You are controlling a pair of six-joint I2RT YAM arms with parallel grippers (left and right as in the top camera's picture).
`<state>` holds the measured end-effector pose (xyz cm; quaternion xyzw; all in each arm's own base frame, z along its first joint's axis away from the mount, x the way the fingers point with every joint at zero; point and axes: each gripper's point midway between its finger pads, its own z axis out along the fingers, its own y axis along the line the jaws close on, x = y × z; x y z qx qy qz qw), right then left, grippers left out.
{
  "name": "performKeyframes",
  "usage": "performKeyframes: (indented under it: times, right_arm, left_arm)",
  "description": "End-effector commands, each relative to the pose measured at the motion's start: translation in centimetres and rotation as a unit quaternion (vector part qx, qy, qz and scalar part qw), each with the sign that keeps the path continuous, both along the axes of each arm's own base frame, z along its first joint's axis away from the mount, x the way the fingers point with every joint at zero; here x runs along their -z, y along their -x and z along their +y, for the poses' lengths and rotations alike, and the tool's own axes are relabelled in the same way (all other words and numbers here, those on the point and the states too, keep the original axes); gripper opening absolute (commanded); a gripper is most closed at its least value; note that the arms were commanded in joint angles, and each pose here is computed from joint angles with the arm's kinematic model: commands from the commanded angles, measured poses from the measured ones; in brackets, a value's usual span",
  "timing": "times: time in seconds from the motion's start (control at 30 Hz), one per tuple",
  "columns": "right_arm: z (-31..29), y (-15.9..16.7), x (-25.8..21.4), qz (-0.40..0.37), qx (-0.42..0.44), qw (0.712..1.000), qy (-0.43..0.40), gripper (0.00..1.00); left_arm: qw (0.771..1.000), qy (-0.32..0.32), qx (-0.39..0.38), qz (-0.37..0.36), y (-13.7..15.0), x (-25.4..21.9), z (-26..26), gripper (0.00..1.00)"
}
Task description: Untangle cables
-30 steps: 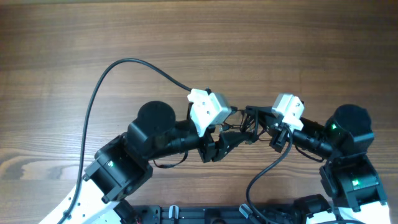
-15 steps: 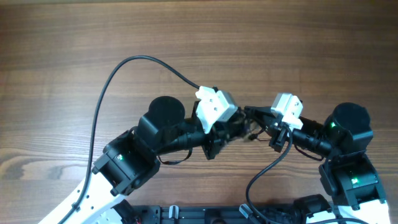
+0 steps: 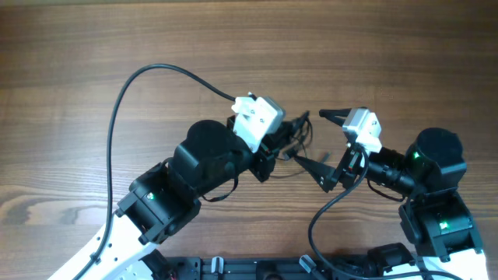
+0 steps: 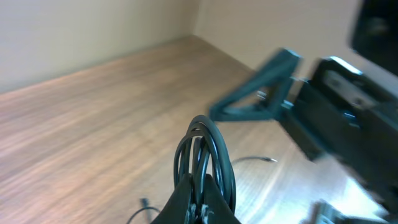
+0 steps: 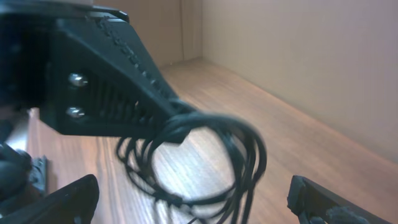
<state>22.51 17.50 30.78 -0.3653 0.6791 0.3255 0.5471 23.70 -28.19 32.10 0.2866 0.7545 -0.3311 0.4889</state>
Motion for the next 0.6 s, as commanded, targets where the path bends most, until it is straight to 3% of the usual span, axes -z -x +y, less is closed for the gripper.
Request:
performKeyframes:
  times: [0.0,0.2,0.4,0.57]
  right_arm:
    - [-0.1,-0.2,-0.1,0.076,0.027,0.996,-0.047,1.0]
    - [0.3,0.4,-0.7,0.181,0.027,0.976,-0.121,1.0]
    - [2.1,3.8,-4.1,0.135,-0.109,0.975,-0.142,1.0]
    - [2.3,4.4,-4.4,0.124,-0.131,0.974,-0.138,0.99]
  left_arm:
    - [0.995,-0.004,-0.095,-0.031,-2.7,-1.3,2.1,0.04]
    - [0.993,0.04,-0.101,-0.037,-3.0,-3.0,1.8,0.04]
    - [0.996,0.06,-0.049,-0.038,-1.7,-3.8,0.4,0.04]
    - [0.994,0.093,0.009,-0.05,-0.3,-5.5,-0.9,0.04]
